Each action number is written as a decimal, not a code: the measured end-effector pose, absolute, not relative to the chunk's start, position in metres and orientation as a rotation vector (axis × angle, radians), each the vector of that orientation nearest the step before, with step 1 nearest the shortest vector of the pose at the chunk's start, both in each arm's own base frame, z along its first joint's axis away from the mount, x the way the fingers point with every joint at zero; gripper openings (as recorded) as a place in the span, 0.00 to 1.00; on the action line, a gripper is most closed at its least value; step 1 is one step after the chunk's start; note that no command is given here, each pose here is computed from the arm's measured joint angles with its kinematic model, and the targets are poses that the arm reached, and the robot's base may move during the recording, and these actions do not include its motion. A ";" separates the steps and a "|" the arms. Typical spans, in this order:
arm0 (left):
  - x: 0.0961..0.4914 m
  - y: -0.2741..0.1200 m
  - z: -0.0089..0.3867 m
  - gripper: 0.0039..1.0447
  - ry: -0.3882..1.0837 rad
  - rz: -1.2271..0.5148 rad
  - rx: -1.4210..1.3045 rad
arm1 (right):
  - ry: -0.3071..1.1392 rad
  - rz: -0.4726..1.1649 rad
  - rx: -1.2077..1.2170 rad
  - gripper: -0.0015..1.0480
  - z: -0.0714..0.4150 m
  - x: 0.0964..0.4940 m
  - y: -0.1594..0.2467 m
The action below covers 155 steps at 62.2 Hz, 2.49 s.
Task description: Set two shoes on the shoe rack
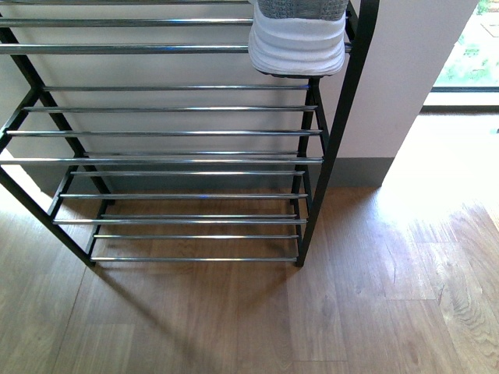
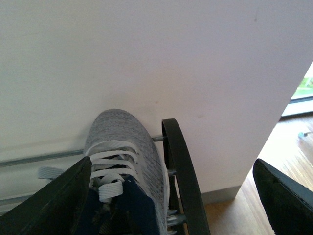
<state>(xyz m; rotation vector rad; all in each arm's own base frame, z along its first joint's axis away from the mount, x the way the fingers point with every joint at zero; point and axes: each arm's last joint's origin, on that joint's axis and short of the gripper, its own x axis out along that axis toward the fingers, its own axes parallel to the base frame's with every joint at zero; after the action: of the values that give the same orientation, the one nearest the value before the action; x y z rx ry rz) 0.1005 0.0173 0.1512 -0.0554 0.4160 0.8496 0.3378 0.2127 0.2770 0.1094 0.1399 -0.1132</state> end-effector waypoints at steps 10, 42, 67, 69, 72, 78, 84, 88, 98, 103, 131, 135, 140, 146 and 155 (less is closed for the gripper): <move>0.101 0.017 0.151 0.02 0.416 0.849 -0.055 | 0.003 0.027 0.058 0.72 0.271 0.320 0.186; 0.101 0.017 0.151 0.02 0.416 0.850 -0.055 | 0.010 0.010 0.000 0.02 0.205 0.219 0.056; 0.101 0.017 0.151 0.02 0.416 0.850 -0.056 | 0.012 0.004 0.001 0.02 0.184 0.176 0.023; 0.101 0.017 0.151 0.02 0.416 0.850 -0.055 | 0.012 0.004 0.001 0.02 0.184 0.174 0.022; 0.101 0.017 0.151 0.02 0.416 0.850 -0.055 | 0.012 0.006 0.001 0.02 0.182 0.170 0.020; 0.101 0.017 0.151 0.02 0.416 0.850 -0.055 | 0.013 0.006 0.001 0.02 0.179 0.163 0.016; 0.100 0.017 0.151 0.02 0.416 0.850 -0.055 | 0.013 0.003 0.002 0.02 0.177 0.157 0.013; 0.101 0.017 0.151 0.02 0.416 0.850 -0.055 | 0.013 0.004 0.002 0.02 0.175 0.153 0.012; 0.100 0.017 0.151 0.02 0.416 0.850 -0.055 | 0.006 0.000 0.003 0.02 0.171 0.145 0.001; 0.100 0.017 0.151 0.02 0.416 0.850 -0.055 | 0.002 0.005 0.003 0.02 0.167 0.141 0.001; 0.101 0.017 0.151 0.02 0.416 0.850 -0.056 | -0.018 0.003 0.003 0.02 0.173 0.124 0.000; 0.101 0.017 0.151 0.02 0.416 0.850 -0.056 | -0.018 0.003 0.003 0.02 0.173 0.122 0.000; 0.100 0.017 0.151 0.02 0.416 0.850 -0.055 | -0.019 0.003 0.003 0.02 0.173 0.120 0.000; 0.101 0.017 0.151 0.02 0.416 0.850 -0.056 | -0.020 0.003 0.003 0.02 0.173 0.117 0.000; 0.100 0.017 0.151 0.02 0.416 0.850 -0.055 | -0.020 0.003 0.003 0.02 0.173 0.114 0.000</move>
<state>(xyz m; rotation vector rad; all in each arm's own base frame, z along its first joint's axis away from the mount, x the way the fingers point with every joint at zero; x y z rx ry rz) 0.1005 0.0173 0.1512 -0.0554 0.4155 0.8499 0.1141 0.0004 0.1732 0.0029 -0.0200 0.0031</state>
